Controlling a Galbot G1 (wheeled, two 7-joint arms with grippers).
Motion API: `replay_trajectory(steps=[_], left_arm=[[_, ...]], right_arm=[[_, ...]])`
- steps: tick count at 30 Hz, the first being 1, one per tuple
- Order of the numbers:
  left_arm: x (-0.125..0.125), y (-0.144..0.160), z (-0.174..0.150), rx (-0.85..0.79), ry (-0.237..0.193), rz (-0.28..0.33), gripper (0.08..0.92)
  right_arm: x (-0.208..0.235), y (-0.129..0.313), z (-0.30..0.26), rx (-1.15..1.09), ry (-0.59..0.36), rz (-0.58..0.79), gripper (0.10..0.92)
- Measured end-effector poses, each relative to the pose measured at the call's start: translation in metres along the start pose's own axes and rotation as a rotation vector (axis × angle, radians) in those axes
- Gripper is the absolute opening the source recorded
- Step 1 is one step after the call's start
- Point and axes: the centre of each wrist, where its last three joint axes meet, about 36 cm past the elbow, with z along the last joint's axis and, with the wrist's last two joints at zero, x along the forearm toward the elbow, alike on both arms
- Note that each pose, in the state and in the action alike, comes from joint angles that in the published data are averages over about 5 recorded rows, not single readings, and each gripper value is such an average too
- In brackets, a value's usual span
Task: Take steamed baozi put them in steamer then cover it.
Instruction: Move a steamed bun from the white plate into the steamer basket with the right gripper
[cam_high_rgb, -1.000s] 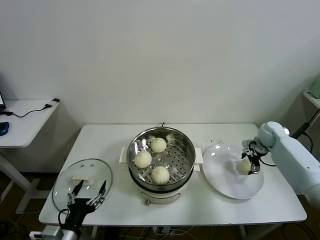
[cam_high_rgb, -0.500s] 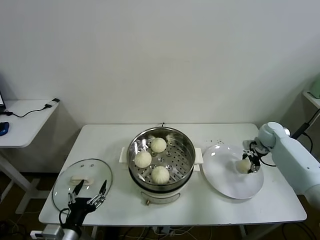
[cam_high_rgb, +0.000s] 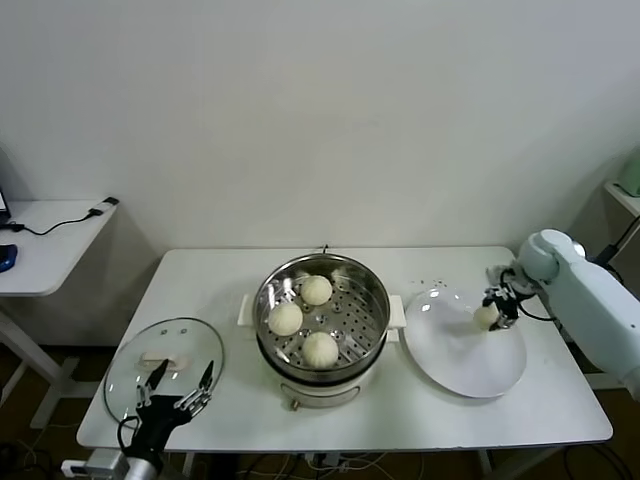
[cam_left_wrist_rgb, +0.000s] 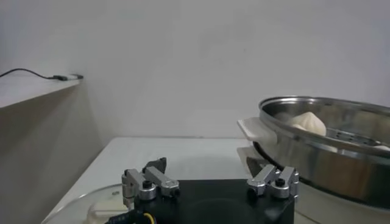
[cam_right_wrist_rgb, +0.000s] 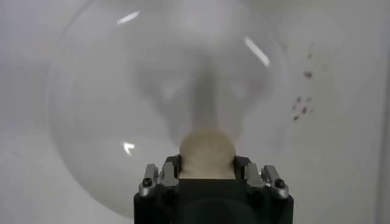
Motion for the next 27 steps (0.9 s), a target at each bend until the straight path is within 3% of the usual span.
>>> replay_trajectory(steps=[8,16,27], left_arm=[[-0.003,0.003,-0.002,-0.044,-0.007,-0.018,0.823],[-0.009,0.005,-0.004,-0.069,-0.023,-0.027,0.823],[-0.018,0.007,-0.007,-0.07,-0.043,-0.03,0.823]], right_arm=[[0.083,-0.038,-0.083,0.06,-0.123,0.063,0.577],[0.151,-0.052,-0.174,0.095,-0.24,0.038,0.577],[0.155,-0.049,-0.26,0.147,-0.209,-0.08,0.577]])
